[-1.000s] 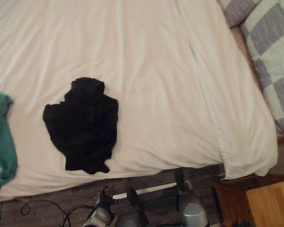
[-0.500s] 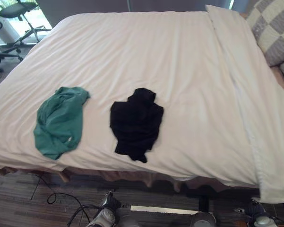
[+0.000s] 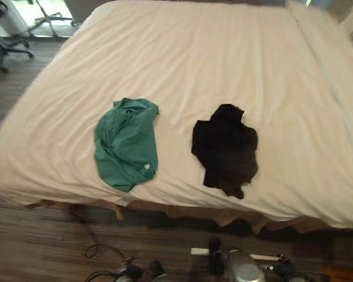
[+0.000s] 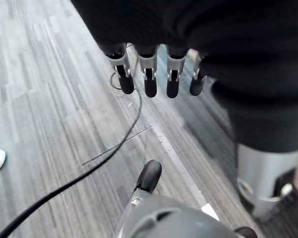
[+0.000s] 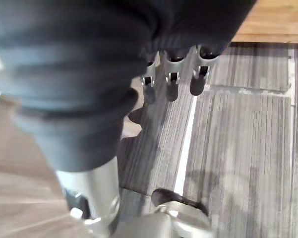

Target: Tidy up the quilt and then pick up the clothes from the bed and put them into the laundry hamper.

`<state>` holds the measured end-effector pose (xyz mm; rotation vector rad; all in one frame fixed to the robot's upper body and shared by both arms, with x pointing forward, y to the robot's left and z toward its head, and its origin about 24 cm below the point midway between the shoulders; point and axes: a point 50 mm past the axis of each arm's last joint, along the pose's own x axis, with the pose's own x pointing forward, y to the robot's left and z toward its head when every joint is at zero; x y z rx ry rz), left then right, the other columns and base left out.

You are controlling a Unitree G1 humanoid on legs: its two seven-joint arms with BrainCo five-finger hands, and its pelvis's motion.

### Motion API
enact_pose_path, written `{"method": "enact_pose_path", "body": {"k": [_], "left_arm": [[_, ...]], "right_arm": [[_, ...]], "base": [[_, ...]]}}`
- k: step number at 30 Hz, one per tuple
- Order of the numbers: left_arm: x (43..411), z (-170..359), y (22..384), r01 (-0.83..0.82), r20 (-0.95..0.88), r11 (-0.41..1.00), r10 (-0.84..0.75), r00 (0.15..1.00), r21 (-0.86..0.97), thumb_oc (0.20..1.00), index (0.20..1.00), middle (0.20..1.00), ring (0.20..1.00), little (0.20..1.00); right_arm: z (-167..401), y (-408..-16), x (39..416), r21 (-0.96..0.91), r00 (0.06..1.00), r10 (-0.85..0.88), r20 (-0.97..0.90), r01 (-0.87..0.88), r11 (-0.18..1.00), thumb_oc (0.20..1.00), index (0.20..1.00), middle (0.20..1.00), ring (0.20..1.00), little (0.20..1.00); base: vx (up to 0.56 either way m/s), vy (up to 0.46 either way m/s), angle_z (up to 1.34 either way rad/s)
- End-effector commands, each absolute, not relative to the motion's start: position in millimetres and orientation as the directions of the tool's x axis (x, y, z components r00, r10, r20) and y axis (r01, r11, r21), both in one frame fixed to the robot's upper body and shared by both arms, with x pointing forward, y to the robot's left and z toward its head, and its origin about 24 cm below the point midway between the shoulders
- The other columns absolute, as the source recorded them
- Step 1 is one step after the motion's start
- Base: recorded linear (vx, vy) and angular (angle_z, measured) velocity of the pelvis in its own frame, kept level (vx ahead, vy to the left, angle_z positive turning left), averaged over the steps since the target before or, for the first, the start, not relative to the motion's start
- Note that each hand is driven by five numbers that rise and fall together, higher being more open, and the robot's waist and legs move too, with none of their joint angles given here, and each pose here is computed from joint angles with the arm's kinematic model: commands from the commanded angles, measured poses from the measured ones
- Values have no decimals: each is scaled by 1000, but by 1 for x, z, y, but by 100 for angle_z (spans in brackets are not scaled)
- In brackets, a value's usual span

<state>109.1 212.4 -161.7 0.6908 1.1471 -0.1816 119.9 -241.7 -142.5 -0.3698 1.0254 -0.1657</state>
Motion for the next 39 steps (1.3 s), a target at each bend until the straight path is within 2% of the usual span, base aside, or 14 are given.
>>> {"method": "enact_pose_path", "body": {"k": [1,5,13,19,21,25,27,29,32,33,34,35,38,39], "left_arm": [[150,-142,233,449,-801,731,222,556,514,1000,1000,1000,1000,1000],[179,-131,220,367,-737,767,194,648,525,1000,1000,1000,1000,1000],[172,-138,205,422,-761,744,174,625,517,1000,1000,1000,1000,1000],[162,-138,231,349,-765,758,291,575,551,1000,1000,1000,1000,1000],[140,-141,255,217,-773,802,402,491,556,1000,1000,1000,1000,1000],[52,-141,315,-122,-785,797,604,139,592,1000,1000,1000,1000,1000],[17,-123,354,-236,-723,702,691,-5,672,1000,1000,1000,1000,1000],[10,-103,385,-287,-646,612,763,-31,737,1000,1000,1000,1000,1000],[59,-55,431,-486,-406,412,905,123,771,1000,1000,1000,1000,1000],[80,-40,435,-496,-316,388,922,225,777,1000,1000,1000,1000,1000],[124,-6,434,-526,-136,371,892,432,765,1000,1000,1000,1000,1000],[124,-6,434,-525,-136,372,892,432,765,1000,1000,1000,1000,1000],[188,59,416,-510,127,383,692,711,770,1000,1000,1000,1000,1000],[188,59,416,-511,128,383,692,711,770,1000,1000,1000,1000,1000]], "right_arm": [[-138,-242,138,-393,548,-294,-783,-70,917,1000,1000,1000,1000,1000],[-138,-250,144,-435,519,-340,-785,-70,898,1000,1000,1000,1000,1000],[-137,-248,146,-465,539,-330,-775,-133,875,1000,1000,1000,1000,1000],[-142,-239,144,-465,505,-348,-790,-124,877,1000,1000,1000,1000,1000],[-142,-253,134,-490,456,-414,-787,-55,870,1000,1000,1000,1000,1000],[-143,-292,89,-537,267,-549,-792,122,834,1000,1000,1000,1000,1000],[-131,-321,84,-588,249,-623,-742,205,782,1000,1000,1000,1000,1000],[-111,-347,85,-652,295,-702,-648,261,712,1000,1000,1000,1000,1000],[-61,-390,94,-788,412,-821,-395,307,533,1000,1000,1000,1000,1000],[-41,-400,99,-818,454,-839,-301,328,472,1000,1000,1000,1000,1000],[0,-412,119,-843,535,-838,-109,397,363,1000,1000,1000,1000,1000],[0,-412,118,-843,534,-838,-108,397,362,1000,1000,1000,1000,1000],[65,-408,163,-820,693,-702,166,493,293,1000,1000,1000,1000,1000],[65,-408,163,-819,693,-702,167,494,293,1000,1000,1000,1000,1000]], "base": [[66,123,27],[154,253,-11],[128,431,-74],[-117,185,-38],[-189,156,-5],[23,13,0],[123,-27,4],[91,7,-1],[53,9,15],[32,14,18],[1,10,15],[-8,18,18],[-3,3,2],[-14,-2,-7]]}}
